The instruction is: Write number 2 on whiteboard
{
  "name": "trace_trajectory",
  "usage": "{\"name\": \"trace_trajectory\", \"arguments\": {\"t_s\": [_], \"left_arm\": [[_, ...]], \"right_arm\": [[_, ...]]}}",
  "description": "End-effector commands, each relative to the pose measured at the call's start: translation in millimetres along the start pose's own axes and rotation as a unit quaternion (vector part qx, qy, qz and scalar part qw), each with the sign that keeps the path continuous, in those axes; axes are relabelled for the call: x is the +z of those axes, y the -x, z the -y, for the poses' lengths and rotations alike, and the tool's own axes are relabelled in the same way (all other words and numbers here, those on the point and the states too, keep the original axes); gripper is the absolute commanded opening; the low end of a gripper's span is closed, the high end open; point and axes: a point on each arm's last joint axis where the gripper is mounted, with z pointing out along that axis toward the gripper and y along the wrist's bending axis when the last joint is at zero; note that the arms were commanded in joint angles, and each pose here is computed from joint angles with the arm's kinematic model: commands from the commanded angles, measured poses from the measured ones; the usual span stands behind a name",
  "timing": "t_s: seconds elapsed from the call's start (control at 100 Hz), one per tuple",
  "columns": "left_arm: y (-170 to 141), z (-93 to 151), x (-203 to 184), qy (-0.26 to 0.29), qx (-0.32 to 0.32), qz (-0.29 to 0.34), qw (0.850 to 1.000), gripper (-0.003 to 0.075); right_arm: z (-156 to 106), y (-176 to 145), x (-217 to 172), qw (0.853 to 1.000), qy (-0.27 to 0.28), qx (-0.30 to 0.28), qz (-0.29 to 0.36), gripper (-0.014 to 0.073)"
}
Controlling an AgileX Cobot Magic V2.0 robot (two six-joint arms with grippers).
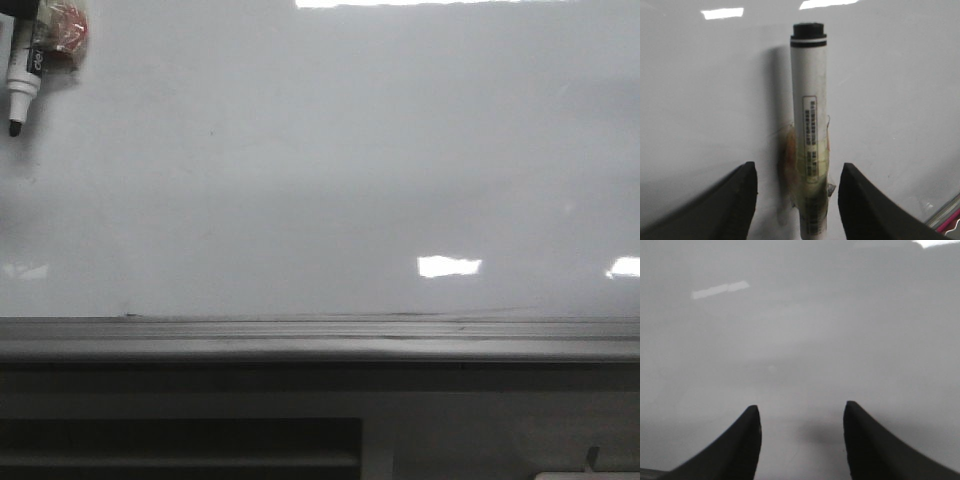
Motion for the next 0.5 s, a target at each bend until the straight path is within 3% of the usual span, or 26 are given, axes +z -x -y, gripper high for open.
{"name": "trace_trajectory", "arguments": {"t_s": [0.0,0.22,0.49], "left_arm": [[16.4,3.4,-0.7,0.004,-0.003,0.038,0.999,0.0334],[19.5,-0.1,2.1,0.027,0.001,0.056,0.998,0.0306],[18.6,1.0,2.2,0.022,0.002,0.051,0.998,-0.0009]], "right_arm": [[-1.7,16.6,-3.0,0.999,-0.003,-0.006,0.048,0.0329],[-1.7,16.6,-3.0,0.999,-0.003,-0.006,0.048,0.0329],[-1.4,18.0,-3.2,0.998,-0.005,-0.006,0.055,0.0329]]}}
